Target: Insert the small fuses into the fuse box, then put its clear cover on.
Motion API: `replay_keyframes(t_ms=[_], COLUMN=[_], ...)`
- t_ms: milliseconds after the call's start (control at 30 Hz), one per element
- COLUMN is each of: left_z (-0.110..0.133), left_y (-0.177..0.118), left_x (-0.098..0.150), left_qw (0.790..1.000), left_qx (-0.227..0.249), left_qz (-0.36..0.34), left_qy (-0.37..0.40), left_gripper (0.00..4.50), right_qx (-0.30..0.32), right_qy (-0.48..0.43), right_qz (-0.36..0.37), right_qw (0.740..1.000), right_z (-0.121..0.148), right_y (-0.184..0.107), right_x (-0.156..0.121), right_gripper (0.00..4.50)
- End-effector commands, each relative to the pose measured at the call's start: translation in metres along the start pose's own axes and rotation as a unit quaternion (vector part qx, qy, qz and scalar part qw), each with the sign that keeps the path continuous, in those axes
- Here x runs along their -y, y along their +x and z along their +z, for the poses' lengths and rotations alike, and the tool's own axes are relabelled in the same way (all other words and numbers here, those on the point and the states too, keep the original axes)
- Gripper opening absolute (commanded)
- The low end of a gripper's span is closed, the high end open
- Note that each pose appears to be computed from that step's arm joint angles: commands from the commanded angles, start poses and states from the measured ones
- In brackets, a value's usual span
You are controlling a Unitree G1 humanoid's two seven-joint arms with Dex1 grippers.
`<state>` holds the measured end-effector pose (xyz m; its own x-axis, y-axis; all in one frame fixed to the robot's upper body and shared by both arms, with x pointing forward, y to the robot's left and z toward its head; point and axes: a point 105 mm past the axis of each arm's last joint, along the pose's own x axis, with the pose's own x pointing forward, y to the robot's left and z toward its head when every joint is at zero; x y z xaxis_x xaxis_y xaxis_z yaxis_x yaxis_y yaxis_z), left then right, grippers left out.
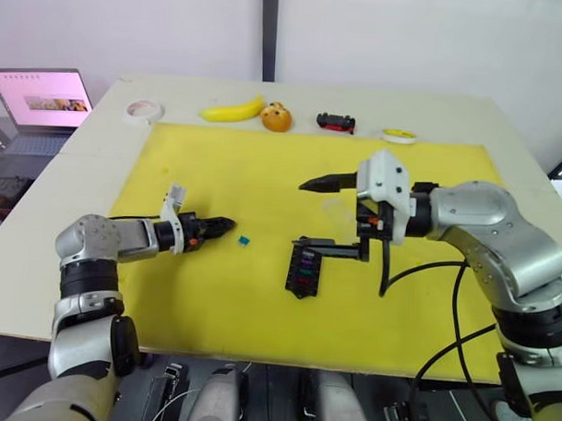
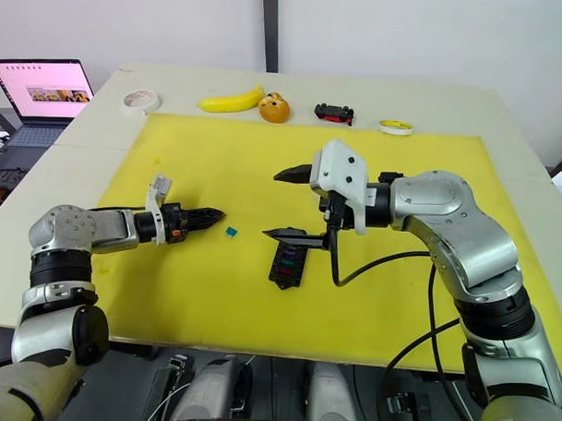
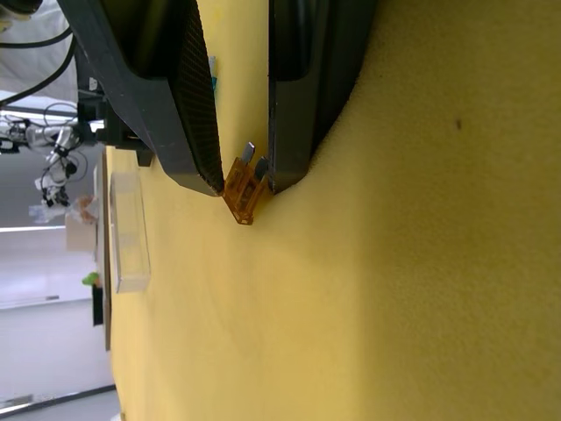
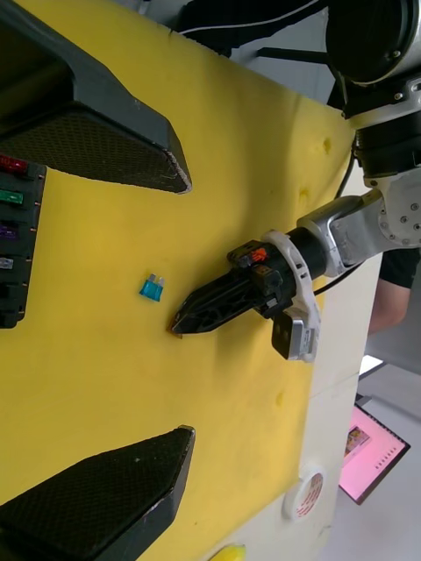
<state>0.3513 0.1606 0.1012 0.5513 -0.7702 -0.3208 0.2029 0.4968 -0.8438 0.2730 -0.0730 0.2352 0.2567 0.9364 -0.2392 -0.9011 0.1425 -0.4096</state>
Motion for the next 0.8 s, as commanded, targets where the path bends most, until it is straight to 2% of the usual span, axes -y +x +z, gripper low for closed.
replay_keyframes(t_ms=[33, 100, 200, 233, 467, 667, 800], left_z=[-0.016, -0.016, -0.017, -0.017, -0.018, 0.004, 0.017], left_y=[0.001, 0.001, 0.001, 0.001, -0.002, -0.022, -0.066], left_x=[-0.024, -0.025, -0.027, -0.027, -0.030, -0.011, 0.010], left_qw=[0.999, 0.999, 0.999, 0.999, 0.999, 0.999, 0.992], left_qx=[-0.023, -0.023, -0.023, -0.024, -0.018, 0.041, 0.091], left_qz=[0.040, 0.041, 0.042, 0.042, 0.041, -0.017, -0.072], left_qy=[-0.023, -0.023, -0.022, -0.020, -0.017, 0.016, 0.058], left_gripper=[0.87, 0.87, 0.13, 0.04, 0.04, 0.04, 0.04], right_qx=[0.006, 0.006, 0.005, 0.005, 0.004, 0.005, 0.008], right_qy=[-0.019, -0.019, -0.019, -0.019, -0.017, -0.016, -0.013], right_qz=[0.003, 0.003, 0.003, 0.003, 0.003, 0.003, 0.005], right_qw=[1.000, 1.000, 1.000, 1.000, 1.000, 1.000, 1.000], right_z=[0.008, 0.008, 0.008, 0.008, 0.008, 0.009, 0.009], right_y=[0.000, 0.000, 0.000, 0.000, 0.000, -0.001, -0.001], right_x=[-0.004, -0.005, -0.005, -0.005, -0.006, -0.005, -0.006], right_gripper=[4.50, 4.50, 4.50, 4.50, 4.50, 4.50, 4.50])
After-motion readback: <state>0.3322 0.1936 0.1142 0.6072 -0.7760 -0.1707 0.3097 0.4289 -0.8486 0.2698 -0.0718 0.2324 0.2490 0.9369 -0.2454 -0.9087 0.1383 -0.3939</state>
